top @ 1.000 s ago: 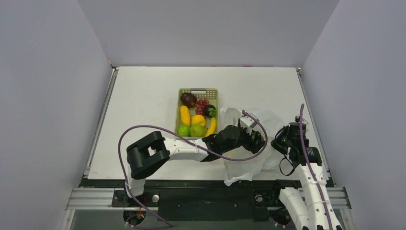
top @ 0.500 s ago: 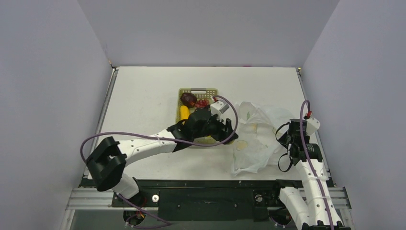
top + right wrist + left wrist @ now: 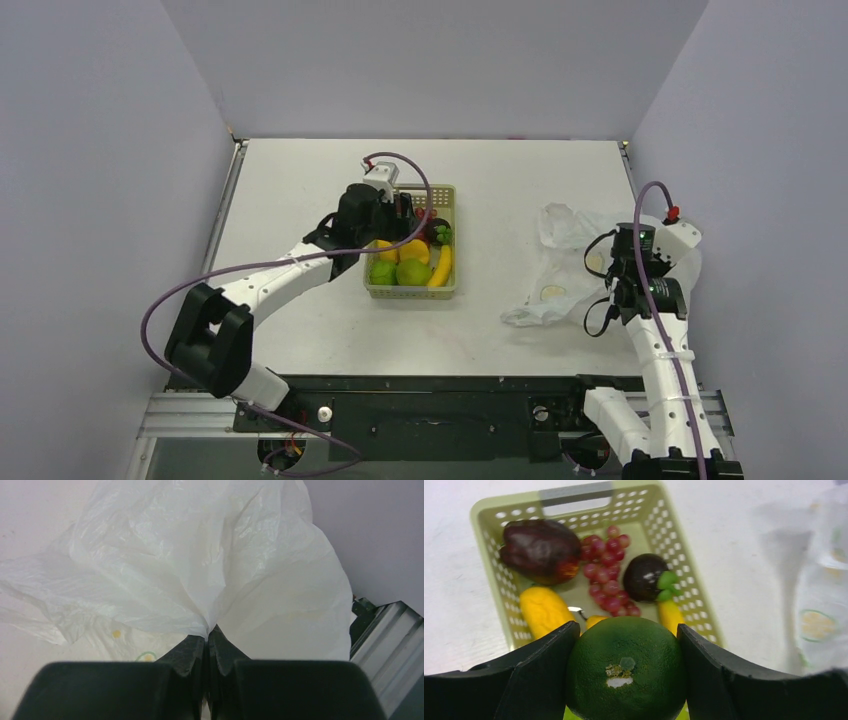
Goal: Take the fake fruits out of the plastic bag
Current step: Place the fake fruit in the bin.
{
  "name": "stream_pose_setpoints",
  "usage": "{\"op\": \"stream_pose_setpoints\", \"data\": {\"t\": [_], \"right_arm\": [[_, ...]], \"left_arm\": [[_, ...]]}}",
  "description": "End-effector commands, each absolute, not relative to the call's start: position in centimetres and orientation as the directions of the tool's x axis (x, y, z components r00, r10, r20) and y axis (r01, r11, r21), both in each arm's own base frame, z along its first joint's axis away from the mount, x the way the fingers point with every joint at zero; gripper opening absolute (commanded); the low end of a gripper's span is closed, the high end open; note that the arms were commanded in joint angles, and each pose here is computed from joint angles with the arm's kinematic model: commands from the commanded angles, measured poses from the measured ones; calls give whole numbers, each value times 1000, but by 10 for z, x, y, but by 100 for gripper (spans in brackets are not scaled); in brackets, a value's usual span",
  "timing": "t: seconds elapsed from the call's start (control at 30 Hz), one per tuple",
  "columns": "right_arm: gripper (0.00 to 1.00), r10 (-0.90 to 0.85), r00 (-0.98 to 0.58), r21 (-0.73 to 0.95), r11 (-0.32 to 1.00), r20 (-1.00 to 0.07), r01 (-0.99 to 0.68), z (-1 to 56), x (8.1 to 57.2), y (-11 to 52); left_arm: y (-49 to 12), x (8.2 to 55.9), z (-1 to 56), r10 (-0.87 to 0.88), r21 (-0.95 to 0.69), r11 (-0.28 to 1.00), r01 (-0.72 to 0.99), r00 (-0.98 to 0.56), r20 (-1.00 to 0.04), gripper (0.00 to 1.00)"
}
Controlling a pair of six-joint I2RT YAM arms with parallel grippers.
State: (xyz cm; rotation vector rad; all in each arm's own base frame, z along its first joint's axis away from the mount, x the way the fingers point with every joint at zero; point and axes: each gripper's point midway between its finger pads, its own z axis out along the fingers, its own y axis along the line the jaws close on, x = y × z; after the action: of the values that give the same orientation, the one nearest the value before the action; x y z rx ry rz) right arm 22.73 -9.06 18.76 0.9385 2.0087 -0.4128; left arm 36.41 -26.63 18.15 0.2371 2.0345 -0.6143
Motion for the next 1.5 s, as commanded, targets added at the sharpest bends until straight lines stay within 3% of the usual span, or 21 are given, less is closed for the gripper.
{"op": "stream_pose_setpoints", "data": {"t": [0.0, 0.37, 0.5, 0.63, 0.8, 0.9, 0.93, 1.13, 1.3, 1.47], "right_arm": [[0, 394, -291, -5, 587, -872, 810, 217, 227, -116], [0, 368, -393, -80, 636, -843, 767, 198, 247, -113], [0, 362, -400, -86, 642, -842, 762, 197, 245, -113], [0, 355, -400, -81, 654, -845, 752, 199, 243, -112], [0, 363, -371, -68, 631, -855, 773, 202, 234, -114], [13, 401, -336, -13, 626, -852, 780, 199, 229, -111], [24, 405, -329, -3, 626, -853, 780, 198, 227, -110], [62, 382, -338, -21, 636, -860, 772, 204, 218, -111], [78, 368, -326, 2, 667, -871, 745, 232, 211, -107], [82, 338, -375, -8, 734, -863, 679, 256, 200, -93]], "left_arm": [[-241, 402, 166, -34, -190, 939, 286, -473, -880, 0], [-231, 434, 118, 35, -81, 975, 207, -504, -863, 0], [-225, 434, 112, 37, -68, 980, 185, -511, -859, 23], [-219, 432, 114, 50, -47, 983, 176, -506, -861, 59], [-210, 428, 125, 57, -31, 985, 168, -494, -868, 81], [-202, 425, 139, 48, -27, 988, 150, -475, -878, 93], [-201, 424, 142, 53, -23, 988, 154, -470, -881, 96], [-207, 411, 191, 47, -60, 970, 235, -427, -903, 97], [-215, 389, 243, -32, -161, 940, 302, -392, -919, 97], [-215, 346, 313, -145, -282, 872, 400, -340, -929, 97]]}}
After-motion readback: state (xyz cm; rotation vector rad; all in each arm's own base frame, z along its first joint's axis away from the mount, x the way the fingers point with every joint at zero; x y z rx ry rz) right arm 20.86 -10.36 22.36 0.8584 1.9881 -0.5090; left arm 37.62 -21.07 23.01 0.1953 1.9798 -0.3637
